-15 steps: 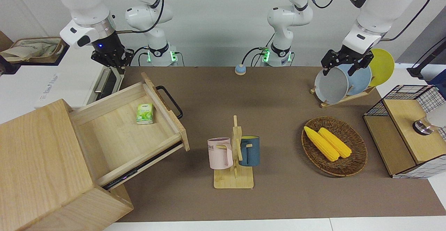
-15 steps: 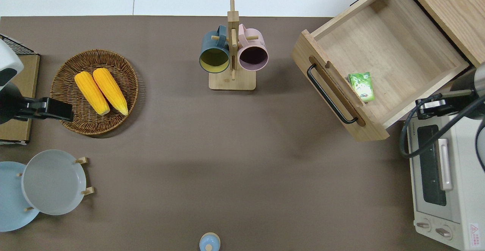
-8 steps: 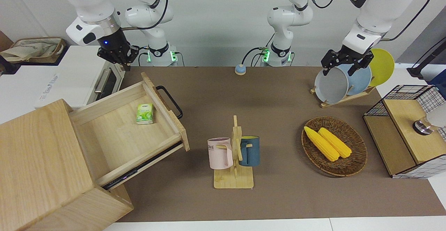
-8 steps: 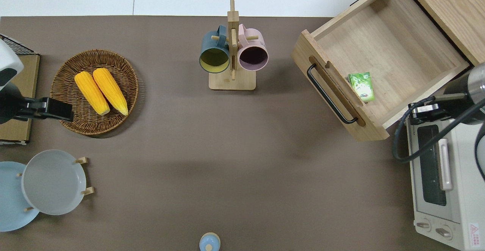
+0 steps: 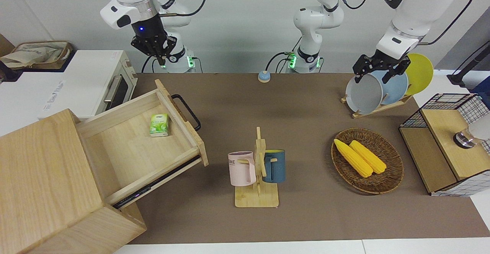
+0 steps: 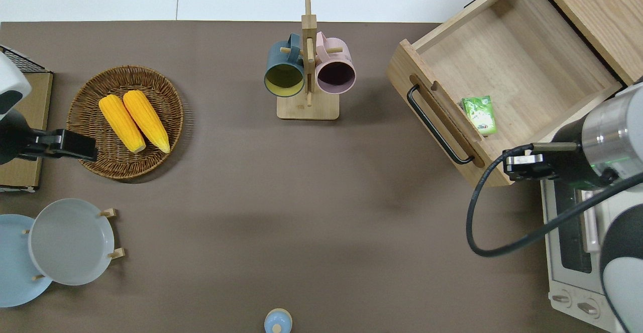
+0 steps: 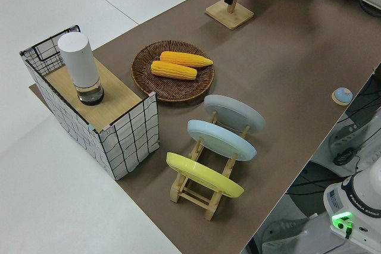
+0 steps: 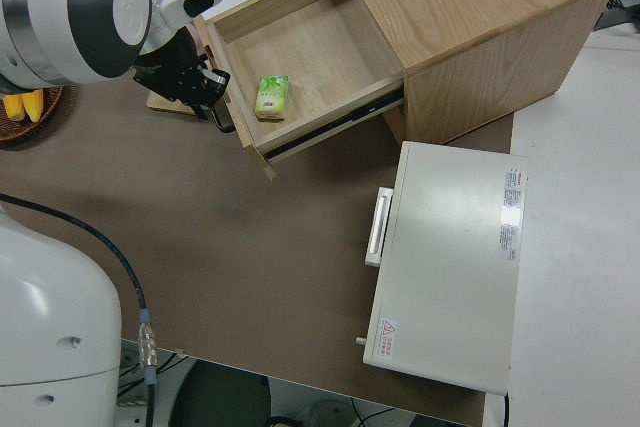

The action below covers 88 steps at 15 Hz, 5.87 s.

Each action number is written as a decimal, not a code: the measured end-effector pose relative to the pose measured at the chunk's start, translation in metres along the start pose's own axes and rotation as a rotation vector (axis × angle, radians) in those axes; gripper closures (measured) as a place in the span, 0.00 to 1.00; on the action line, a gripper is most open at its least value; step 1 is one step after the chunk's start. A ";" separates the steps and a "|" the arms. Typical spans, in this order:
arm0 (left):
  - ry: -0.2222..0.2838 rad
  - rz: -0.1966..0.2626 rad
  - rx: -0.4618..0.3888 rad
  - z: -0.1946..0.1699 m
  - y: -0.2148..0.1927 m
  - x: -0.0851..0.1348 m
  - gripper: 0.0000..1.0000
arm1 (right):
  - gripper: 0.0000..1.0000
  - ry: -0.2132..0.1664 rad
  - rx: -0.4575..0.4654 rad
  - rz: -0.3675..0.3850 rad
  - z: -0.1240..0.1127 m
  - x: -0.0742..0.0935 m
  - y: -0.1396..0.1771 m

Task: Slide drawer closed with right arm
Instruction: 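Move the right gripper to the drawer's front panel near its handle, then push the drawer front with the right gripper away from the robot, then press the right gripper against the drawer front until fully shut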

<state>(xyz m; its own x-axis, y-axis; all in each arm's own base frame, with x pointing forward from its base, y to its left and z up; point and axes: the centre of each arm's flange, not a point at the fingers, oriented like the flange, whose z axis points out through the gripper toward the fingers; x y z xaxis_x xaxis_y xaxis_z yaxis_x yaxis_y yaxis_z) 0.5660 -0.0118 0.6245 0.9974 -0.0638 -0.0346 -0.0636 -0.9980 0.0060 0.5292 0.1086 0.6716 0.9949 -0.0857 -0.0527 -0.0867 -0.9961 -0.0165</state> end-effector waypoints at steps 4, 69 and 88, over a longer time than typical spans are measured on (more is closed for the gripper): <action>0.000 0.000 0.000 0.000 0.000 0.000 0.00 | 0.99 0.000 -0.002 0.058 0.000 -0.007 -0.021; 0.000 0.000 0.000 0.000 0.000 0.000 0.00 | 0.99 0.047 -0.008 0.773 0.179 0.182 0.080; 0.000 0.000 0.000 0.000 0.000 0.000 0.00 | 0.99 0.031 0.027 0.763 0.188 0.207 0.132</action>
<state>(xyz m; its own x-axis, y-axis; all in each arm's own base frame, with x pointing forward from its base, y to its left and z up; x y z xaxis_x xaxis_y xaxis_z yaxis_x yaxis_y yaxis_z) 0.5660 -0.0118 0.6245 0.9974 -0.0638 -0.0346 -0.0636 -0.9980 0.0060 0.7141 -0.0366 0.4708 0.6594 -0.7511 -0.0308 -0.7517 -0.6594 -0.0108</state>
